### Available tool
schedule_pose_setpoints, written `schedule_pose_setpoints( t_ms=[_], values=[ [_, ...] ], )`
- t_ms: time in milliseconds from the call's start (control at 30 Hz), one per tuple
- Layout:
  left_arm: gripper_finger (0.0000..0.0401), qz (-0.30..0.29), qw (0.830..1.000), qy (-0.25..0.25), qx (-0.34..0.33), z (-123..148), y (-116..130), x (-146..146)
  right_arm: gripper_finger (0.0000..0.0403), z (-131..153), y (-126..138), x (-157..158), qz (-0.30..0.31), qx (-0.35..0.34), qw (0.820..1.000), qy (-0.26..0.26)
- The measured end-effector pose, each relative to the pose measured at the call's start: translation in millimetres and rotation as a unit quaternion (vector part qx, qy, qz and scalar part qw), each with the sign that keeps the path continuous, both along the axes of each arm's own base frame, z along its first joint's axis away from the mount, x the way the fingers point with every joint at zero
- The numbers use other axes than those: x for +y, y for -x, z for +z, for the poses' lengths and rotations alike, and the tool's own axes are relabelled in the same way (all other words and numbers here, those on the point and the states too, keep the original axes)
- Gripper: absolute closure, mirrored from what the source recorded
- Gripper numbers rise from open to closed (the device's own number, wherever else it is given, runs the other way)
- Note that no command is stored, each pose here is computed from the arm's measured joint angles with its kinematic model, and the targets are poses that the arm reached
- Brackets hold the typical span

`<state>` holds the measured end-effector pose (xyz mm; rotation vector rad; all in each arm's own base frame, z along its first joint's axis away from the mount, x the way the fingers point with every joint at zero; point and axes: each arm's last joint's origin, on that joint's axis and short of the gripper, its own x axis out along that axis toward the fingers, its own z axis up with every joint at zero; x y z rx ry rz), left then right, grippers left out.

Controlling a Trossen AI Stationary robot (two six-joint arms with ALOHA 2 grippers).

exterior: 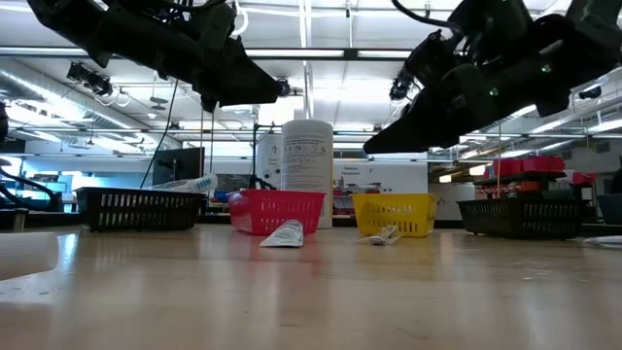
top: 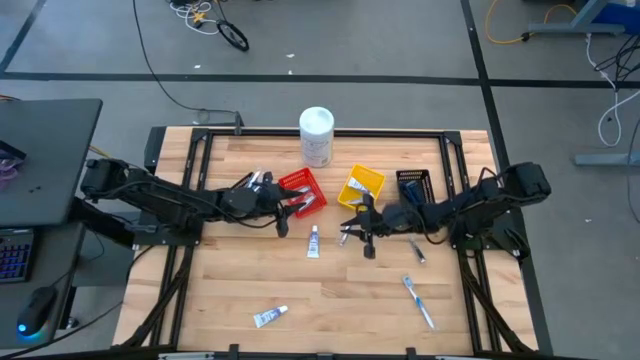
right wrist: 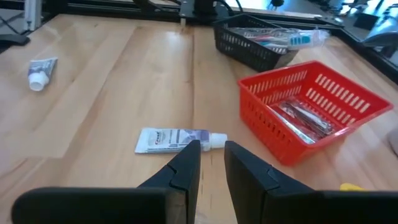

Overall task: Pick & Place Travel size toiletries
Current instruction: Put the left silver nail clipper into the red basket

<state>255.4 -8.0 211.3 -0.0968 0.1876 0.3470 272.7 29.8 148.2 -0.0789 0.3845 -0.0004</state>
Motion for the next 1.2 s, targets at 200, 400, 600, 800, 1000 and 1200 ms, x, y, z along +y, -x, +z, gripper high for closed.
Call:
schedule_pose_setpoints(
  t_ms=[200,400,600,800,1000,1200],
  values=[
    [0.0248,-0.001,0.999,-0.033,0.011,0.1,0.1,0.4,0.0302,-0.1,-1.4,-15.4,0.019,0.002,1.0,-0.014],
    [0.0248,0.0,0.999,-0.046,0.016,0.0,0.2,0.7,0.0282,-1.9,-0.8,-26.3,0.072,0.012,0.997,-0.021],
    [0.0248,0.002,0.999,-0.039,0.013,0.1,0.2,0.7,0.0277,-6.1,1.7,-28.1,0.113,0.035,0.992,-0.036],
    [0.0248,0.002,0.999,-0.038,0.012,0.3,0.2,0.7,0.0277,3.1,-12.1,-28.2,0.134,0.105,0.985,-0.003],
    [0.0247,0.007,1.0,-0.012,0.001,0.7,0.1,0.7,0.0277,11.2,-47.1,-28.5,0.161,0.197,0.967,0.022],
    [0.0248,0.014,0.999,0.041,-0.014,-0.1,0.3,0.1,0.027,-2.7,-68.1,-28.9,0.171,0.259,0.95,0.024]
  ],
)
